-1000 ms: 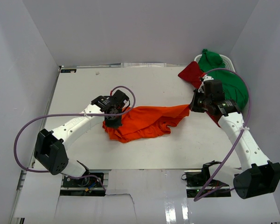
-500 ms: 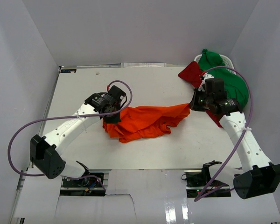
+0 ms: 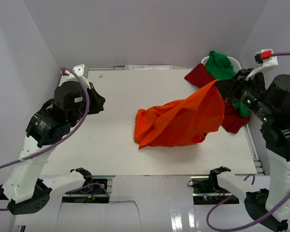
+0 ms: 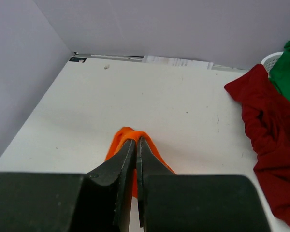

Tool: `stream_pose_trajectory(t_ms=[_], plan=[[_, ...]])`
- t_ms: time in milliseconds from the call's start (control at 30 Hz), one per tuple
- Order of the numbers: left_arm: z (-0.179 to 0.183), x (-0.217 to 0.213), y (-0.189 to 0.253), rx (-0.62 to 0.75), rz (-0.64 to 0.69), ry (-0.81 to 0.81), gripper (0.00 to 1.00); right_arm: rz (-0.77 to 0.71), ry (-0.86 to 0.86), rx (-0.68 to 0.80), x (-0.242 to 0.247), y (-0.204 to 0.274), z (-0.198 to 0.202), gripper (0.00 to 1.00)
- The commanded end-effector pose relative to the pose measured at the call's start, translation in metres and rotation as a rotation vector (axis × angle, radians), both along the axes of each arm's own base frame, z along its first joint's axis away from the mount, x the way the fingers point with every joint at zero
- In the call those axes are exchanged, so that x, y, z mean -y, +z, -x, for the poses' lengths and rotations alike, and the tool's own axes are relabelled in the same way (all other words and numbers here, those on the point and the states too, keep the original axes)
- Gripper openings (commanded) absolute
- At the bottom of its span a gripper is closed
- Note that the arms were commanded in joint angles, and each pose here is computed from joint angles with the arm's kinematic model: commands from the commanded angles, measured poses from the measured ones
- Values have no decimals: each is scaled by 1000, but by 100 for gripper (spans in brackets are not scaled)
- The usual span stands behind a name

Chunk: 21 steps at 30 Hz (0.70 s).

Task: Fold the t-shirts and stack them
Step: Flatten out the tshirt

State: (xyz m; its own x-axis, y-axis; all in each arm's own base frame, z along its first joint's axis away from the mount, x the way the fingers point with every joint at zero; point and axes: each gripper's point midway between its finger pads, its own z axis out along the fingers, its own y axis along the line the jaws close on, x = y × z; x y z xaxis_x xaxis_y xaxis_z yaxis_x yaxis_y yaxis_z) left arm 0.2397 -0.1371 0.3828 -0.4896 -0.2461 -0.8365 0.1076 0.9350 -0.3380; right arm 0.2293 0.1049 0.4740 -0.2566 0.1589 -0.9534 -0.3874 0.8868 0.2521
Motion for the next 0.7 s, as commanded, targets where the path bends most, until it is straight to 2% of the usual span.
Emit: stream_pose_trajectory(t_ms=[0,133,233,333,367,467,500,600,667], plan=[[-1,11,-43,-155,-98,-52,0,52,27,-116,-2,-32,4,8],[11,40,-120,-361,-122,-194,0,66,6,-195,-2,-79,-9,8],[17,56,-156,-421,-109,-276,9,69,2,-238,-5,-104,-17,8],[29,69,-173,-451,-68,-358,13,73,-10,-267,-5,-120,-25,8],[28,80,-170,-420,-36,-393,15,75,-14,-272,-5,-123,-26,8],[42,104,-173,-385,28,-501,29,86,-37,-291,-2,-133,-33,8],[47,107,-179,-389,34,-516,37,86,-36,-294,-3,-135,-34,8],[54,121,-182,-357,45,-555,41,88,-36,-305,-3,-139,-36,8],[59,127,-192,-366,59,-560,50,86,-35,-306,-4,-141,-37,8]])
